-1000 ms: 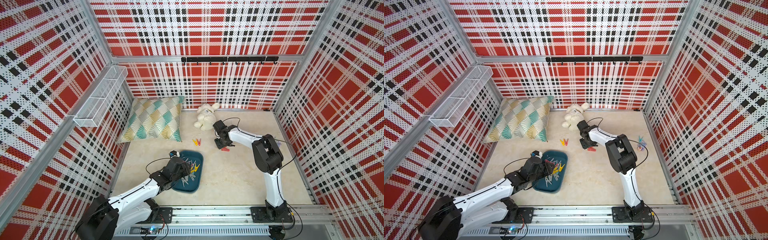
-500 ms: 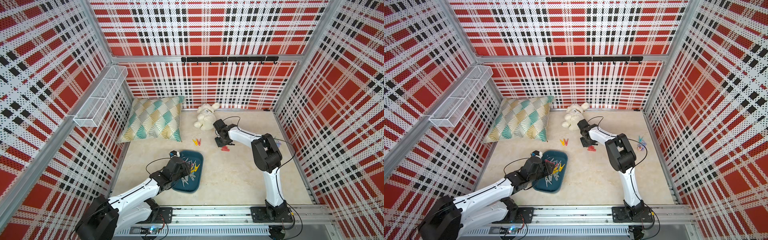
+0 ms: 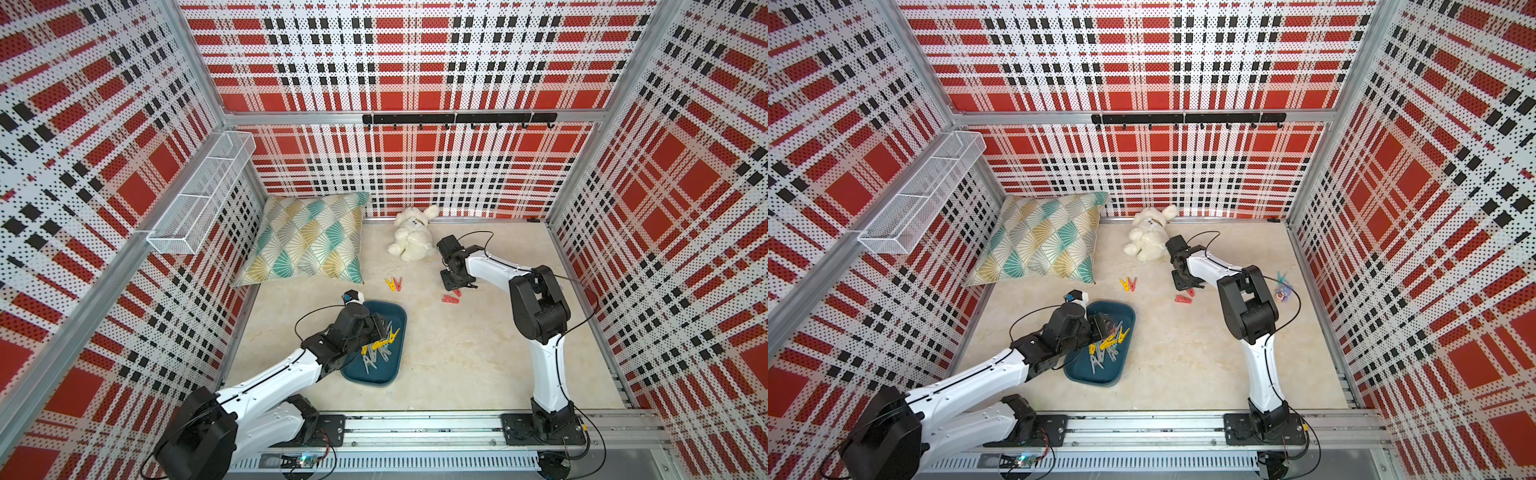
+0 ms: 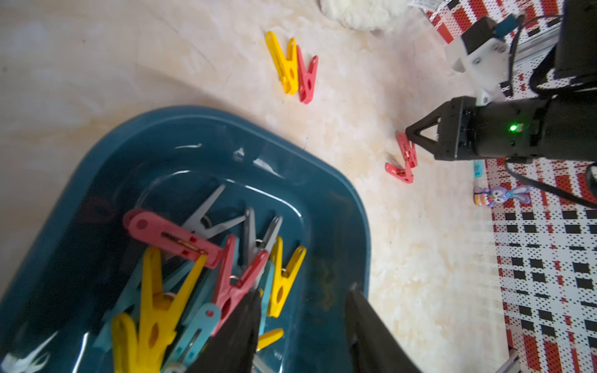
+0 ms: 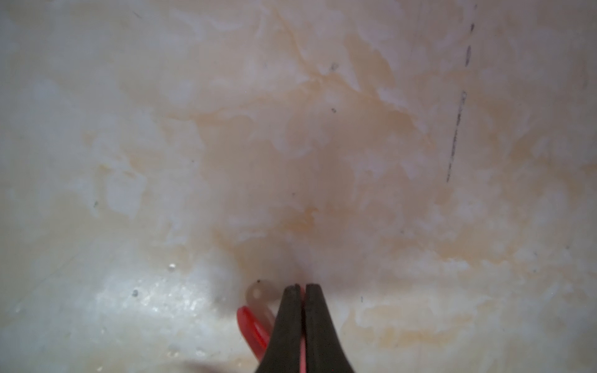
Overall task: Put the clothespins into the storage box
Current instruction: Pick up the clothespin from the center of the board, then place the clothespin in the storage box.
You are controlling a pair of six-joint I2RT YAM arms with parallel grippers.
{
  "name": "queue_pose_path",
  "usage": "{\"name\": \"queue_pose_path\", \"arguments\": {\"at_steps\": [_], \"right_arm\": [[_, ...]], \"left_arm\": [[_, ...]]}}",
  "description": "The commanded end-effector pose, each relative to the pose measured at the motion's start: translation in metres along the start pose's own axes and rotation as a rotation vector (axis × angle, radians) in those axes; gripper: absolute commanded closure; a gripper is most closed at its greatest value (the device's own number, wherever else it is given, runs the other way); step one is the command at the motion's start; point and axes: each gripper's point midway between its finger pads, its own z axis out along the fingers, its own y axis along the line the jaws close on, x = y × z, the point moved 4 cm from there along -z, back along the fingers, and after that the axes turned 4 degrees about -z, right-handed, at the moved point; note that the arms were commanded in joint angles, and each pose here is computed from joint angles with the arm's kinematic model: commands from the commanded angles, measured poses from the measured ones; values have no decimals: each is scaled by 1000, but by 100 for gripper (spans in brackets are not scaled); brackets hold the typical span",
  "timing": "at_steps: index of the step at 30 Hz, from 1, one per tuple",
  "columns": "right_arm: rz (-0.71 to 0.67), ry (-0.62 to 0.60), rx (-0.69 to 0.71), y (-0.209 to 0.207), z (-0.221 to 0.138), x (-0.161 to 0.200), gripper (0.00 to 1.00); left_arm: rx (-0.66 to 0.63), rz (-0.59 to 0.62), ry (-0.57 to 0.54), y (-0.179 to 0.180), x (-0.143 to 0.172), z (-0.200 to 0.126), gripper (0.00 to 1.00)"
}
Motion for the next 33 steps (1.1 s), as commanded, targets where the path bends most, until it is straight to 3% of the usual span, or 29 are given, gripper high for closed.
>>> {"name": "queue_pose_path", "arguments": {"at_steps": [1, 16, 25, 33], "right_arm": [[52, -65, -27, -7, -34, -9, 100], [234, -153, -693, 63, -108, -3, 100], [260, -122, -905, 108, -136, 0, 99], [231, -113, -954, 129, -153, 1, 98]], "left_arm": [[77, 41, -23, -27, -11, 0, 51], [251, 93, -21, -87, -11, 15, 50], [247, 112, -4, -93, -4, 27, 50], [231, 128, -4, -94, -4, 33, 50]]}}
